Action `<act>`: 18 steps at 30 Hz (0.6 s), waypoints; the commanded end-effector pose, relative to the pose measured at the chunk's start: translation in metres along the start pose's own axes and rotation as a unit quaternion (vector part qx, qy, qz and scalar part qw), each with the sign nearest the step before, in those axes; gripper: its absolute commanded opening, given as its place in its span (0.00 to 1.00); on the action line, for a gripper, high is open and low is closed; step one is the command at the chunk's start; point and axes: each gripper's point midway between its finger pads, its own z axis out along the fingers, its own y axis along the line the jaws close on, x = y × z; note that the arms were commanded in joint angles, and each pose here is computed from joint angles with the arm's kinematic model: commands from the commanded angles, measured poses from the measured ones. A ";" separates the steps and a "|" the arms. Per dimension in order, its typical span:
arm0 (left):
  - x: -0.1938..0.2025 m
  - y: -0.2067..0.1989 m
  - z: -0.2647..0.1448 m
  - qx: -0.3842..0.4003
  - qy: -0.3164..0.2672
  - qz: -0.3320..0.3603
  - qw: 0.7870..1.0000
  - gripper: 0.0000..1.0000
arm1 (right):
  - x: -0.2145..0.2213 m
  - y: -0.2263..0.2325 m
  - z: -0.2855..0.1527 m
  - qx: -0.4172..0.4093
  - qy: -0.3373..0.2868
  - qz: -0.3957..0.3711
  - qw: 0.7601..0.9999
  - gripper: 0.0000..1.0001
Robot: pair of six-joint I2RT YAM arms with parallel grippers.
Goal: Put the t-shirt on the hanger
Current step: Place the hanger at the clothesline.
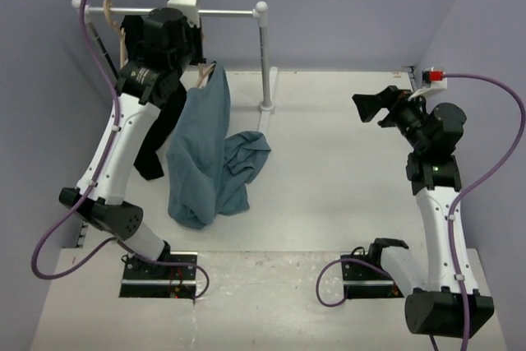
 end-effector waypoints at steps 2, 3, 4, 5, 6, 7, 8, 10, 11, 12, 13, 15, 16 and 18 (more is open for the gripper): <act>-0.110 0.008 -0.009 0.003 -0.171 -0.025 0.985 0.00 | -0.001 0.012 0.006 -0.046 -0.007 0.013 0.999 0.99; -0.120 0.011 -0.009 -0.002 -0.195 -0.025 0.981 0.00 | 0.004 0.013 0.007 -0.053 -0.002 0.018 0.998 0.99; -0.119 0.015 -0.005 -0.012 -0.199 -0.022 0.980 0.00 | 0.004 0.015 0.007 -0.061 -0.004 0.018 0.998 0.99; -0.122 0.018 -0.003 -0.018 -0.206 -0.018 0.978 0.00 | 0.007 0.015 0.008 -0.065 -0.002 0.023 0.998 0.99; -0.125 0.021 -0.001 -0.023 -0.212 -0.018 0.977 0.00 | 0.008 0.016 0.009 -0.069 -0.001 0.024 0.997 0.99; -0.127 0.024 0.001 -0.029 -0.217 -0.020 0.976 0.00 | 0.011 0.016 0.009 -0.072 0.001 0.026 0.997 0.99; -0.131 0.028 0.003 -0.034 -0.227 -0.021 0.973 0.00 | 0.013 0.015 0.010 -0.072 0.002 0.027 0.997 0.99; -0.138 0.034 0.006 -0.040 -0.242 -0.021 0.969 0.00 | 0.015 0.014 0.011 -0.072 0.003 0.027 0.997 0.99; -0.140 0.037 0.007 -0.043 -0.246 -0.021 0.968 0.00 | 0.016 0.013 0.012 -0.071 0.003 0.029 0.997 0.99; -0.143 0.040 0.011 -0.046 -0.254 -0.025 0.966 0.00 | 0.016 0.015 0.012 -0.074 0.004 0.029 0.997 0.99; -0.145 0.044 0.013 -0.047 -0.260 -0.026 0.964 0.00 | 0.016 0.016 0.012 -0.078 0.002 0.029 0.997 0.99; -0.143 0.045 0.022 -0.046 -0.261 -0.028 0.964 0.00 | 0.017 0.017 0.013 -0.082 0.003 0.032 0.996 0.99; -0.137 0.045 0.032 -0.046 -0.255 -0.029 0.965 0.00 | 0.018 0.020 0.013 -0.087 0.005 0.033 0.996 0.99; -0.130 0.047 0.044 -0.049 -0.254 -0.033 0.965 0.00 | 0.025 0.023 0.015 -0.095 0.013 0.033 0.995 0.99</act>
